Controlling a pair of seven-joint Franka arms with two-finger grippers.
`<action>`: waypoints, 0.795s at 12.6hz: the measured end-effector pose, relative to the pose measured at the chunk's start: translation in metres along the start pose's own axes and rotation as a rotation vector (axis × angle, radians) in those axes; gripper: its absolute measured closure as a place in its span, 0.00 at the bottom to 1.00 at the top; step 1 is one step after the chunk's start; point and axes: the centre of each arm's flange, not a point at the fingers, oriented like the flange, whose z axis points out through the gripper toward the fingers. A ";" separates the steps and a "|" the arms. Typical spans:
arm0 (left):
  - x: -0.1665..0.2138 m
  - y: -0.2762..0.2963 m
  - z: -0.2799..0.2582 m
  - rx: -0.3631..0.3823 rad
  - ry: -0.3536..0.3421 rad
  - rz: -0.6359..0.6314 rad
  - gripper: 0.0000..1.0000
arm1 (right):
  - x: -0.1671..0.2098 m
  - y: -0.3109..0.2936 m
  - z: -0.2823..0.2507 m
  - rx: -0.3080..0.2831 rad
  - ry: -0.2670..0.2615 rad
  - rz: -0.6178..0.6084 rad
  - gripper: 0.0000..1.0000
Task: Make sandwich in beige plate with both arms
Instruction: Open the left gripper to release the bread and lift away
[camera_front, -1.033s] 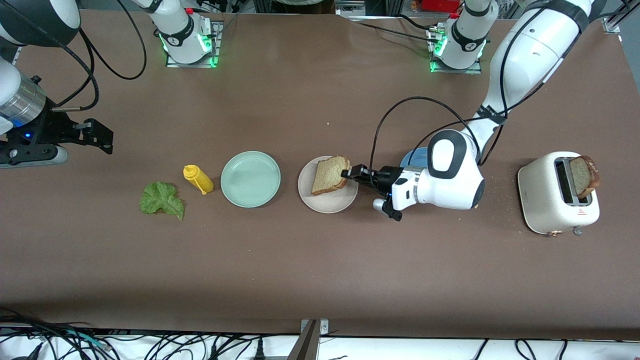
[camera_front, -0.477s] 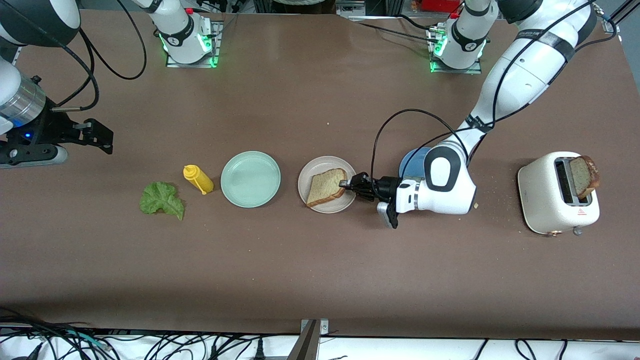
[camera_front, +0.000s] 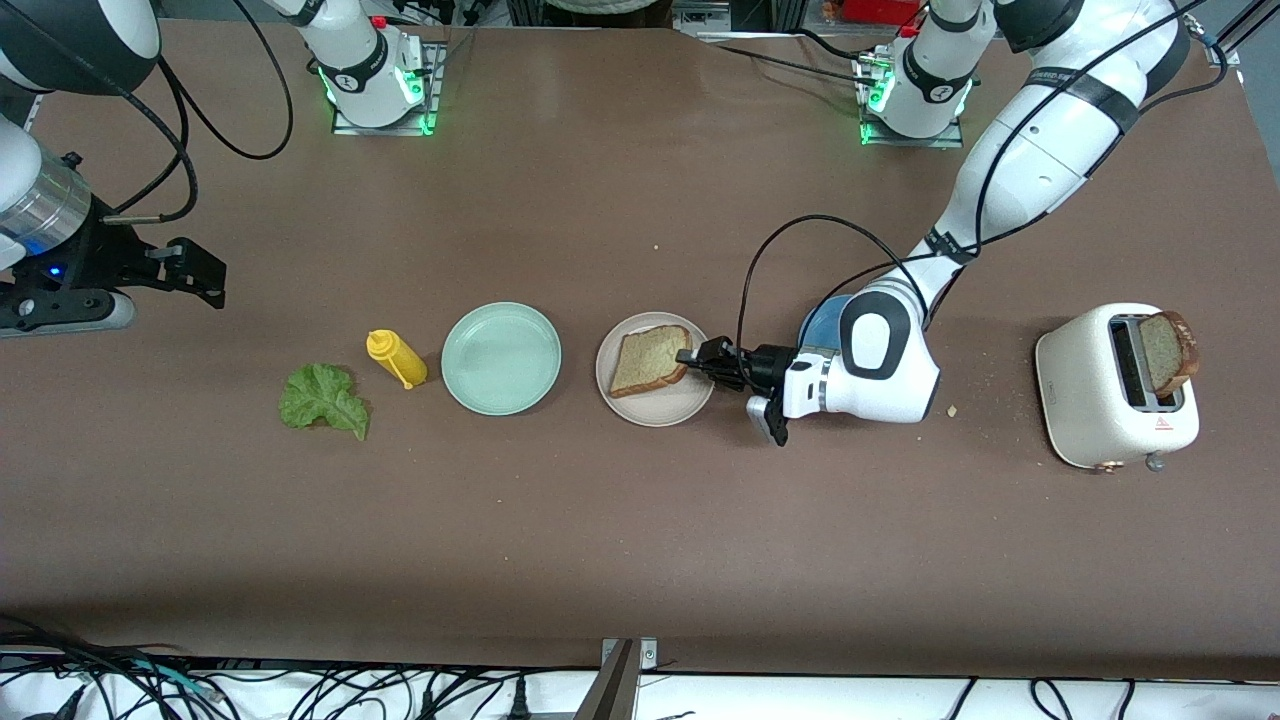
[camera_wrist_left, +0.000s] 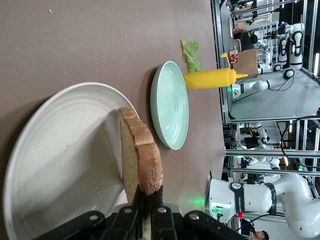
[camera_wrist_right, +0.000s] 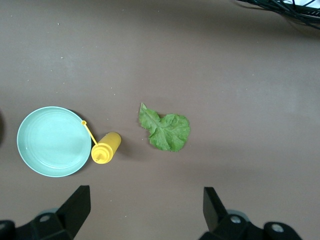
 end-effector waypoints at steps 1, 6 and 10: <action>-0.001 -0.001 0.001 0.000 -0.002 -0.002 0.92 | 0.000 0.000 0.001 0.000 -0.001 0.000 0.00; 0.001 -0.007 -0.011 0.009 0.014 0.062 0.42 | -0.001 0.008 0.003 -0.002 -0.010 0.014 0.00; 0.004 -0.018 -0.033 0.081 -0.017 0.151 0.00 | -0.003 0.012 0.008 -0.003 -0.036 0.021 0.00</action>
